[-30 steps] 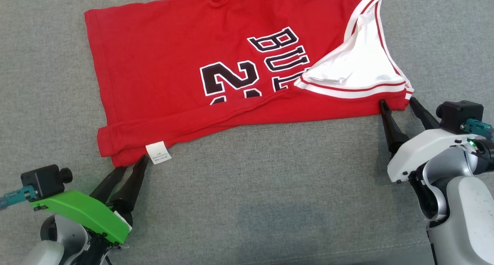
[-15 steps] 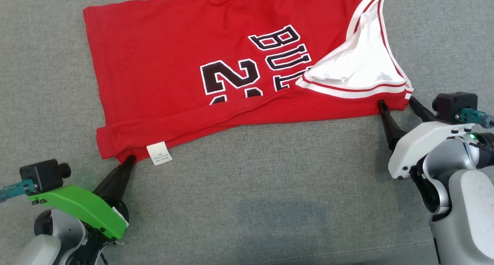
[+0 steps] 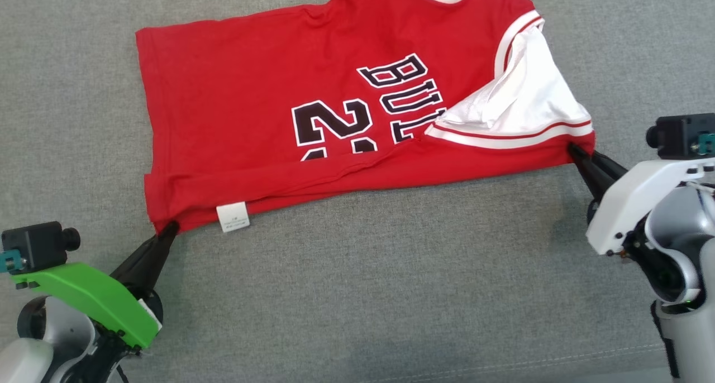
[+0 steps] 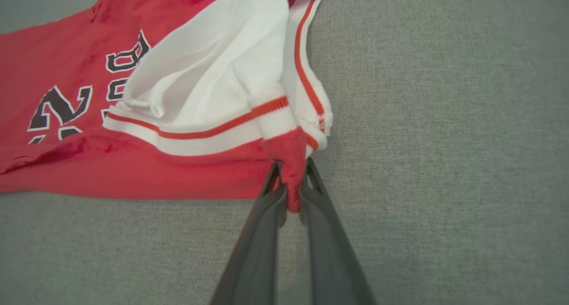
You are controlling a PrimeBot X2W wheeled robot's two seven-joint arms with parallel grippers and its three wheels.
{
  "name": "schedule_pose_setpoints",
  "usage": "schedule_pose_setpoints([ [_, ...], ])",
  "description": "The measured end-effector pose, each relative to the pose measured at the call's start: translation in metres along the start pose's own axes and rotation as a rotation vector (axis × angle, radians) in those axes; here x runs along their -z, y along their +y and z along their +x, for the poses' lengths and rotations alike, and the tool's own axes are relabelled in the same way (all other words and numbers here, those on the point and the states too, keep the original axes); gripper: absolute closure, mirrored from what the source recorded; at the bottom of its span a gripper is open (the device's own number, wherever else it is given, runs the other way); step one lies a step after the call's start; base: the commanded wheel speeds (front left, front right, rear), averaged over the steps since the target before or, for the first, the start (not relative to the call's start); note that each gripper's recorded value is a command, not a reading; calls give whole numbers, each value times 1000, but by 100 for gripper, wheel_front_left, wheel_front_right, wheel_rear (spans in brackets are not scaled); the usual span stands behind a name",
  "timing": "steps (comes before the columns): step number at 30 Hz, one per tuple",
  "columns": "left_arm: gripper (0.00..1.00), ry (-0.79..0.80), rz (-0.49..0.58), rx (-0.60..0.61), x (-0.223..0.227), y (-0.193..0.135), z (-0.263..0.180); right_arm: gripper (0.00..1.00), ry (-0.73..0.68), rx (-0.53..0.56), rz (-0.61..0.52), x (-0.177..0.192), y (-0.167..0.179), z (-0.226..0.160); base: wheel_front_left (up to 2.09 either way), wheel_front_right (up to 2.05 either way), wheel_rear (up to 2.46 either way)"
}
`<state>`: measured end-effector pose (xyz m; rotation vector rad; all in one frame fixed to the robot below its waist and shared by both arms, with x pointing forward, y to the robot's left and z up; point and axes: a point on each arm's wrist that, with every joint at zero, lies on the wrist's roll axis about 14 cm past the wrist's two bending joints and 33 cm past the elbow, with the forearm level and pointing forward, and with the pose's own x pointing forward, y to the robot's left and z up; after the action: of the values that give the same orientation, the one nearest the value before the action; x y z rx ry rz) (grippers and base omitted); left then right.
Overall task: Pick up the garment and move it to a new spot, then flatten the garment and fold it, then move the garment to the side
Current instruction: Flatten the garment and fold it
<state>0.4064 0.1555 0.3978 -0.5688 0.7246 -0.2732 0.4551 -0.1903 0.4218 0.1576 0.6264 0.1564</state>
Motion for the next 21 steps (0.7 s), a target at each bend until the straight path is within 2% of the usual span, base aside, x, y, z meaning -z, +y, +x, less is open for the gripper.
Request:
schedule_pose_setpoints([
  [4,100,-27,18,37,-15,-12,-18,100,21,-6,18,-11,-9,-23,0,0,0],
  [10,100,-7,30,56,-13,-20,-38,100,61,-7,30,-11,-16,-50,0,0,0],
  [21,100,85,-162,-11,58,-6,-49,100,242,54,99,69,-32,-62,0,0,0],
])
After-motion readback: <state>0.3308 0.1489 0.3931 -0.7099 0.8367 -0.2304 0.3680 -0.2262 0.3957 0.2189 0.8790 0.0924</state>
